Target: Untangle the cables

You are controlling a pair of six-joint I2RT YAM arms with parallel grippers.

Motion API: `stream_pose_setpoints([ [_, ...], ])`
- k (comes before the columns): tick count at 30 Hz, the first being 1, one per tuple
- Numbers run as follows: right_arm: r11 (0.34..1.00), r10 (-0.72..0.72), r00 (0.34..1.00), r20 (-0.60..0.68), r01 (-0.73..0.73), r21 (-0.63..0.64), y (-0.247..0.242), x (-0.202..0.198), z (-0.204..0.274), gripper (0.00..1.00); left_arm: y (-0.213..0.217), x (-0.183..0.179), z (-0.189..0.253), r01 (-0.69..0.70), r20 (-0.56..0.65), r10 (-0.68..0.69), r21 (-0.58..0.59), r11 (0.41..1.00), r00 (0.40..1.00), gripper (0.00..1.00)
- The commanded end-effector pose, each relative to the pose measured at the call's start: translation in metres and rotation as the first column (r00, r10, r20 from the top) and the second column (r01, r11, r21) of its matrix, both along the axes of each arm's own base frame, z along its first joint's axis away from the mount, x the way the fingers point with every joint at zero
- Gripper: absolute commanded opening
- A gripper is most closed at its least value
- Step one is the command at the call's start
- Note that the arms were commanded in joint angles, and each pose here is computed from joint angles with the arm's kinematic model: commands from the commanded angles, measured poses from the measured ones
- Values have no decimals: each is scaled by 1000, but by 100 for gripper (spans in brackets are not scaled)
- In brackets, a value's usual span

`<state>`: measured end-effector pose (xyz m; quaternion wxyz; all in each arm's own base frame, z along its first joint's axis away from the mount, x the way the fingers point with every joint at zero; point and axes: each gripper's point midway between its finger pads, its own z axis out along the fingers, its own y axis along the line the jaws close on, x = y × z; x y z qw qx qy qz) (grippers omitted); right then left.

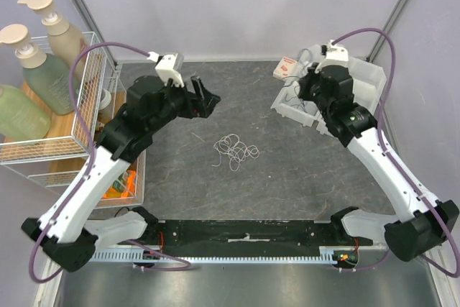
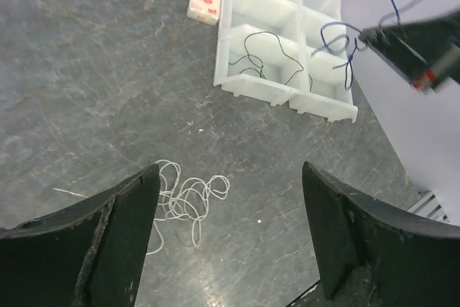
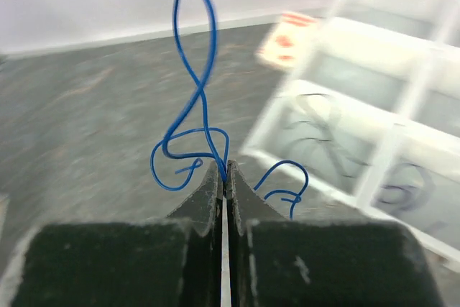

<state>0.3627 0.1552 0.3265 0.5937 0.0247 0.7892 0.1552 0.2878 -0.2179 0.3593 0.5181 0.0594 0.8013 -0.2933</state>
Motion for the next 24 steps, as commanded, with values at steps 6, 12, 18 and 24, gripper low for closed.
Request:
stream_pose_setpoints([
  [6, 808, -541, 841, 13, 524, -269, -160, 72, -18, 0, 9, -35, 19, 123, 133, -126, 33, 992, 983, 84],
  [12, 632, -629, 776, 43, 543, -554, -221, 106, -58, 0, 15, -53, 37, 189, 226, -206, 96, 977, 952, 84],
  [18, 586, -558, 829, -36, 362, -725, -253, 122, -98, 0, 25, -68, 48, 227, 294, -275, 188, 956, 915, 85],
  [24, 515, -462, 869, -180, 98, -852, -255, 123, -153, 0, 21, -74, 45, 245, 327, -340, 298, 923, 882, 86],
])
